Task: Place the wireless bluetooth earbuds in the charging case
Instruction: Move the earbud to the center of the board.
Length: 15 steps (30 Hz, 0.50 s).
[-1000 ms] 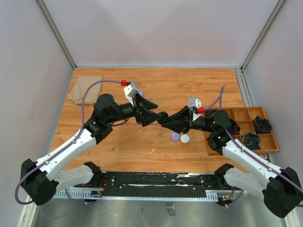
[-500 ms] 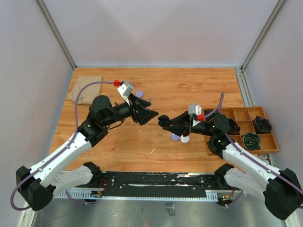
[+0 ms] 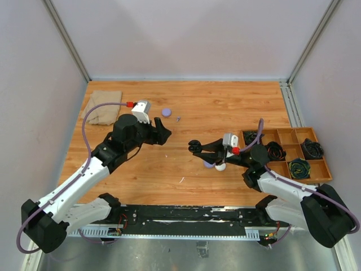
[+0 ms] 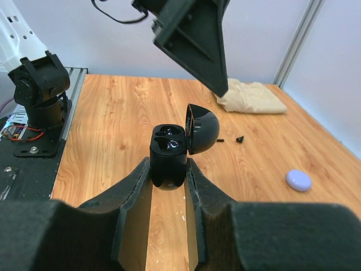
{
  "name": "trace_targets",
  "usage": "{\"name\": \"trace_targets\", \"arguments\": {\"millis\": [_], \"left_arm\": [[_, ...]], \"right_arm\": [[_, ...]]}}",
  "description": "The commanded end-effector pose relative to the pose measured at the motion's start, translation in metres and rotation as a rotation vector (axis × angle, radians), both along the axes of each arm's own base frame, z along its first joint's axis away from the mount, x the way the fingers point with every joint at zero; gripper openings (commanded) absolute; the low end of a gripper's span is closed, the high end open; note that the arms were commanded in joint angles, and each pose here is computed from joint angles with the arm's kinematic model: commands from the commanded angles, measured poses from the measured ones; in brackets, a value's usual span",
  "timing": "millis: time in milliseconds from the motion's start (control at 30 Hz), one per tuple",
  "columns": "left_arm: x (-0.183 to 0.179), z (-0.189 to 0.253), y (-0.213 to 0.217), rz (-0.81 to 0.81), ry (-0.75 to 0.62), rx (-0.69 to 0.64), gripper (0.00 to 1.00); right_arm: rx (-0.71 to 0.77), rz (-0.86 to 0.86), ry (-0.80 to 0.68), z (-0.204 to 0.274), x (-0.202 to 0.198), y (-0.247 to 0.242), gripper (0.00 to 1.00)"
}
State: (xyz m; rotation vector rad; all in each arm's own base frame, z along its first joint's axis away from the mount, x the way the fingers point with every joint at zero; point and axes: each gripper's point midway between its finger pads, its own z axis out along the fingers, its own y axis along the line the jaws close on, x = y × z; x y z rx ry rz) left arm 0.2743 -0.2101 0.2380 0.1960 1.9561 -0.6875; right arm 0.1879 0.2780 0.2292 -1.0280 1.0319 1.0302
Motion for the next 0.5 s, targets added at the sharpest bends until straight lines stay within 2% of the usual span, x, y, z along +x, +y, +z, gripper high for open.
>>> {"name": "trace_targets", "arguments": {"millis": [0, 467], "left_arm": [[0.013, -0.031, 0.035, 0.147, 0.094, 0.054, 0.76], [0.044, -0.101, 0.096, 0.340, 0.362, 0.119, 0.76]], "right_arm": [[0.067, 0.040, -0.203, 0.032, -0.010, 0.002, 0.07], [-0.028, 0.064, -0.198, 0.015, -0.013, 0.002, 0.07]]}}
